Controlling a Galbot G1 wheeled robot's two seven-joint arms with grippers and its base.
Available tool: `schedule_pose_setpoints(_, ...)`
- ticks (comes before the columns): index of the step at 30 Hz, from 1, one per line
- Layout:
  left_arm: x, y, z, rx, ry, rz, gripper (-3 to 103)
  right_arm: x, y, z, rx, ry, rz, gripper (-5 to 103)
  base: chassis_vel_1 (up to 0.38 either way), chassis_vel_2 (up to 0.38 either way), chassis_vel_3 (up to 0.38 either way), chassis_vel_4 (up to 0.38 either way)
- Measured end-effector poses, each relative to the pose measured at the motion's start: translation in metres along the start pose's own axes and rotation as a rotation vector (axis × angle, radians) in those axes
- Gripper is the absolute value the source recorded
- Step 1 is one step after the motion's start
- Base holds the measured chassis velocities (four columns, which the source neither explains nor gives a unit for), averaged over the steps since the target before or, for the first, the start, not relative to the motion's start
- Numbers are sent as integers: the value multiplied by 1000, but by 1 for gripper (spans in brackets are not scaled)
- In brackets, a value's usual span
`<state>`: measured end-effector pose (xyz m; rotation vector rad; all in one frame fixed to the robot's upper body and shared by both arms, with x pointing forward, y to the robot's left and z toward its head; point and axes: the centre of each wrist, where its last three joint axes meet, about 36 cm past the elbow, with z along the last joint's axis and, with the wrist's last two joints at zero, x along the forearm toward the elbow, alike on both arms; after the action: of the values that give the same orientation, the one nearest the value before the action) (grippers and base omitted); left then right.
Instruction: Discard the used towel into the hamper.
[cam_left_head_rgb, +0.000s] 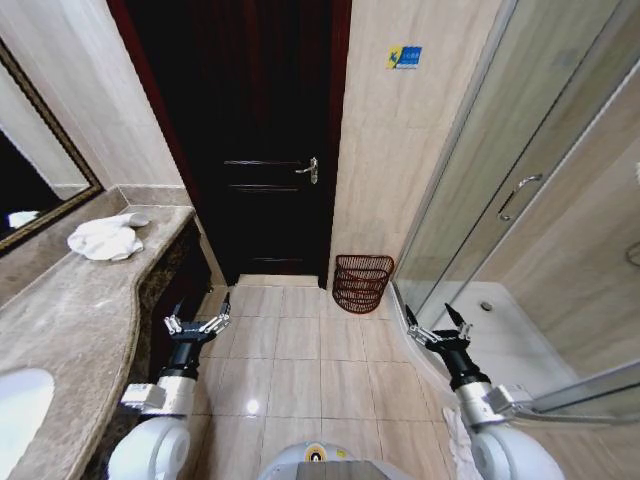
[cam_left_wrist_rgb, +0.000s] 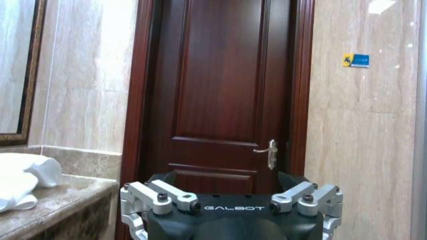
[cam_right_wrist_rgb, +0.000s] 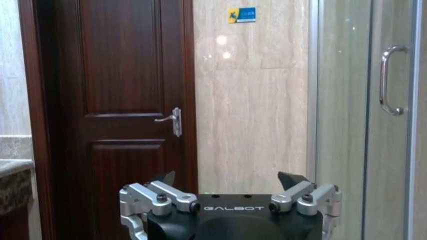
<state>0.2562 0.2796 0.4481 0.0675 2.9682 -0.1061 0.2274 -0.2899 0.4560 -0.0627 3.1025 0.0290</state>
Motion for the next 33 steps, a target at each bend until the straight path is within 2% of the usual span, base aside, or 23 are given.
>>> schedule_pose_setpoints(13,1,-2,3,-24,1,-5,100,0,-2,3,2,-13,3,100,0,0,0,0)
schedule_pose_setpoints(33,2,-2,2,-49,-8,25,100,1,-3,7,8,-33,3,100,16,26,25,15)
